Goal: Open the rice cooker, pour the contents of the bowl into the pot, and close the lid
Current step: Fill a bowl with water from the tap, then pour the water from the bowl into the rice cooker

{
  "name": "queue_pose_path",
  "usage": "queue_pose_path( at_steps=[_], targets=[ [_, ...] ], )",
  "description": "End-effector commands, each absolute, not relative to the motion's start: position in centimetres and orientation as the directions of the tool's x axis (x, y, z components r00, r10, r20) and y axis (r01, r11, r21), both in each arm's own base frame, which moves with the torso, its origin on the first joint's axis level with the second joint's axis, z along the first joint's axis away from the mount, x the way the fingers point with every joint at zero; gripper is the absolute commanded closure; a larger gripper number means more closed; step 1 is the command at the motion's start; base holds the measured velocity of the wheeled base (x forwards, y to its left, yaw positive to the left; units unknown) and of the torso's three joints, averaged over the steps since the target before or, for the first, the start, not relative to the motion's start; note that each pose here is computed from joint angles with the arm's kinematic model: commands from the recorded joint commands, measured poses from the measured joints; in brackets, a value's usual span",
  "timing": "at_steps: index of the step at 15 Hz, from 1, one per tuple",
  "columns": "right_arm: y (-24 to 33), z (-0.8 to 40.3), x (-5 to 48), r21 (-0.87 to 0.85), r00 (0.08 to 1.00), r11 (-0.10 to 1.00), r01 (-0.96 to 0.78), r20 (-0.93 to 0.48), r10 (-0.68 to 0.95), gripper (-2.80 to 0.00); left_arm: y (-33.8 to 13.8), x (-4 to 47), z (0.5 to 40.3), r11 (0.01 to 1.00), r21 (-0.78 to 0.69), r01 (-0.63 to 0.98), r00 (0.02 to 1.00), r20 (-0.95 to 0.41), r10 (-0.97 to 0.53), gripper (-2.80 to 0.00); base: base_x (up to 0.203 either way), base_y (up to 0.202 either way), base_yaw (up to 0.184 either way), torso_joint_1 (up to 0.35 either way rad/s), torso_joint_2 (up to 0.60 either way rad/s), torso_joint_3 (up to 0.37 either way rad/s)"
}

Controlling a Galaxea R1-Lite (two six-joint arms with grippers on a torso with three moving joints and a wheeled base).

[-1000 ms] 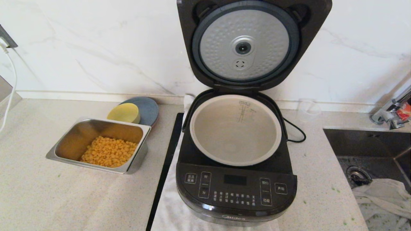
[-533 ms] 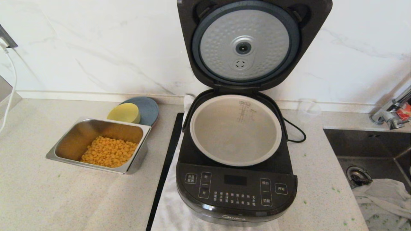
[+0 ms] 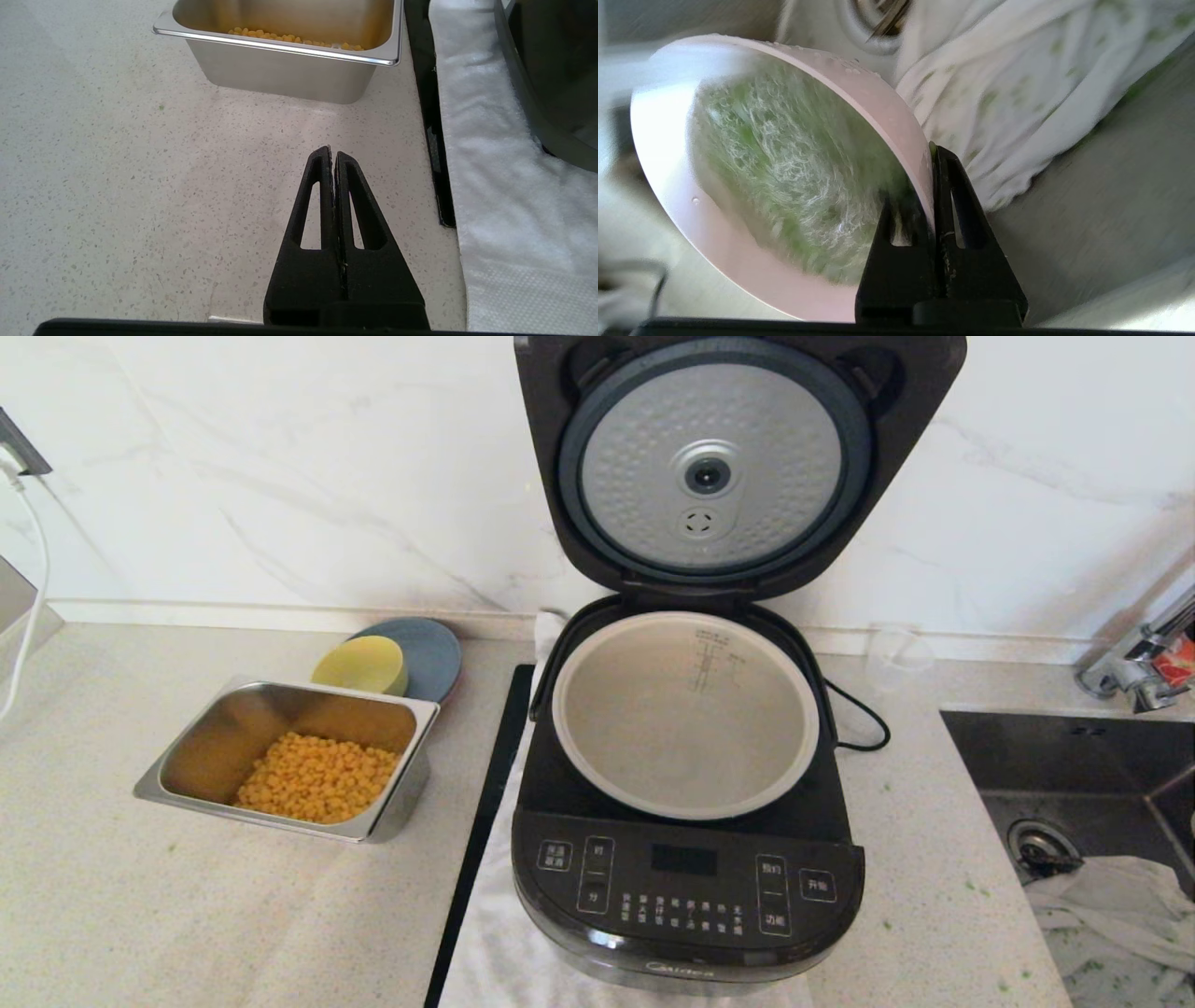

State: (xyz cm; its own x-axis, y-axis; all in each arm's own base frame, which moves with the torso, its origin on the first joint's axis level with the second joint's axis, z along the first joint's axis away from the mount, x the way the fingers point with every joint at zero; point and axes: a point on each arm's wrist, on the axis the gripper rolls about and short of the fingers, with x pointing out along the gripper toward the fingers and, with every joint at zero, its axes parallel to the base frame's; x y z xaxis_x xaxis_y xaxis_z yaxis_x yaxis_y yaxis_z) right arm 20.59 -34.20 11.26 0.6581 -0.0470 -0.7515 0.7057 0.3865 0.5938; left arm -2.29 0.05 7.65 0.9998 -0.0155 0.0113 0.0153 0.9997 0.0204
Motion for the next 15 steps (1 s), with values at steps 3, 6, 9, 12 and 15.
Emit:
queue_pose_path(
  at_steps=[3, 6, 9, 12, 15],
  targets=[
    [-29.6, 15.4, 20.4, 0.592, 0.665, 0.464, 0.659, -0.747, 0.009, 0.0, 0.0, -2.2, 7.4, 1.0, 0.02, 0.015, 1.0, 0.005, -0.015, 0.0, 0.0, 0.0, 0.0, 0.0, 0.0, 0.0],
    [-24.8, 16.5, 20.7, 0.575, 0.644, 0.535, 0.62, -0.762, 0.073, 0.0, 0.0, -2.2, 7.4, 1.0, 0.021, 0.015, 1.0, 0.005, -0.015, 0.0, 0.0, 0.0, 0.0, 0.0, 0.0, 0.0],
    [-20.1, 18.0, 21.3, 0.542, 0.626, 0.621, 0.566, -0.773, 0.103, 0.0, 0.0, -2.2, 7.4, 1.0, 0.021, 0.015, 1.0, 0.005, -0.015, 0.0, 0.0, 0.0, 0.0, 0.0, 0.0, 0.0],
    [-15.5, 20.1, 21.3, 0.51, 0.631, 0.706, 0.491, -0.767, 0.116, 0.0, 0.0, -2.2, 7.4, 1.0, 0.02, 0.015, 1.0, 0.005, -0.015, 0.0, 0.0, 0.0, 0.0, 0.0, 0.0, 0.0],
    [-11.0, 22.4, 21.0, 0.477, 0.644, 0.772, 0.421, -0.756, 0.116, 0.0, 0.0, -2.2, 7.4, 1.0, 0.021, 0.015, 1.0, 0.006, -0.015, 0.0, 0.0, 0.0, 0.0, 0.0, 0.0, 0.0]
  ],
)
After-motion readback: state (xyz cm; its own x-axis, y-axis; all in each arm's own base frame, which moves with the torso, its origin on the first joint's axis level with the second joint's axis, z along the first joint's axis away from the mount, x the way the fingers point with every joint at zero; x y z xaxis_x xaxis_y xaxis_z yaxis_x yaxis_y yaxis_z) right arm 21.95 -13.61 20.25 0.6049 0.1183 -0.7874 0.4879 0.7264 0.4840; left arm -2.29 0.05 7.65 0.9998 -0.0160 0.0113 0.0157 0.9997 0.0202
